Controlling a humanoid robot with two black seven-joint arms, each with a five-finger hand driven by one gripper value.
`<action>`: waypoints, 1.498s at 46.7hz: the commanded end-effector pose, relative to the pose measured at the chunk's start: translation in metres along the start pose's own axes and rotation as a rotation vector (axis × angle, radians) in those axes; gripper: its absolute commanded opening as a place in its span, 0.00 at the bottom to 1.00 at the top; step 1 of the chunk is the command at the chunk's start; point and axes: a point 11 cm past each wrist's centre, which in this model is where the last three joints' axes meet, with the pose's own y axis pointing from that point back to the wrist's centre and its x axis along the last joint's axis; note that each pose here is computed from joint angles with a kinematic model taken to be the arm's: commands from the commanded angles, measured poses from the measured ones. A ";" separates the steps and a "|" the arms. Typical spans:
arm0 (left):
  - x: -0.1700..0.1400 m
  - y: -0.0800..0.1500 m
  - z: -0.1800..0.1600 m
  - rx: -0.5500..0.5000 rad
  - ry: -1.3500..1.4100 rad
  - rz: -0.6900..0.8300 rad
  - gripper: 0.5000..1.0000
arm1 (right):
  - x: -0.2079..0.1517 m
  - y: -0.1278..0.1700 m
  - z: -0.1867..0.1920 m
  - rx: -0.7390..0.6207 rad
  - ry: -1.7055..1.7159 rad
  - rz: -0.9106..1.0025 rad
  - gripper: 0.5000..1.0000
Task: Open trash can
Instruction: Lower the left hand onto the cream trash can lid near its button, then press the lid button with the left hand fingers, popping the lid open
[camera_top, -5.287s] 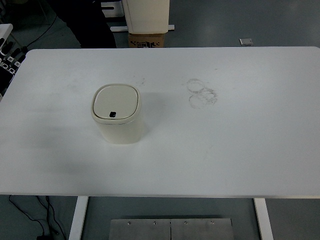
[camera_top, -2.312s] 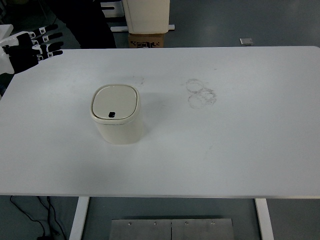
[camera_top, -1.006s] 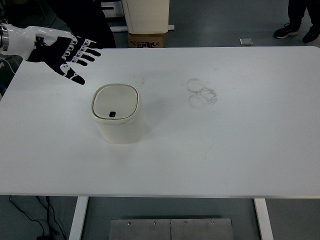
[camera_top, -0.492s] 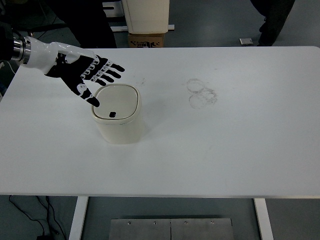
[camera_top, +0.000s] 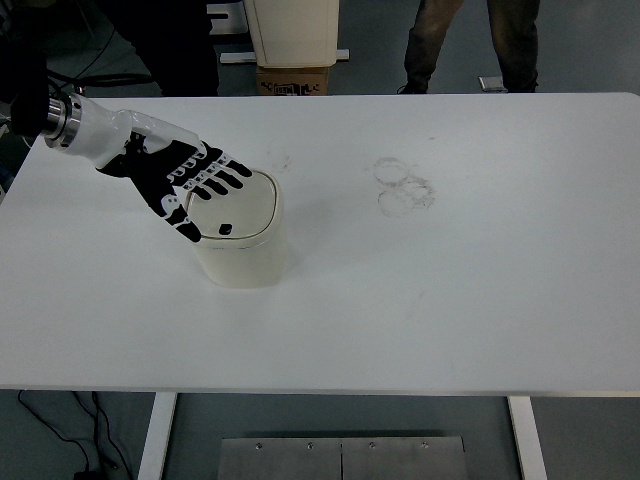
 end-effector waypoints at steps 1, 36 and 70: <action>-0.001 -0.001 0.001 0.001 -0.002 -0.004 1.00 | 0.000 0.000 0.000 0.000 0.000 0.000 0.98; -0.012 -0.017 -0.007 0.044 -0.006 -0.052 1.00 | 0.000 0.000 0.000 0.000 0.000 0.000 0.98; -0.014 -0.020 -0.013 0.055 0.004 -0.060 1.00 | 0.000 0.000 0.000 0.000 0.000 -0.001 0.98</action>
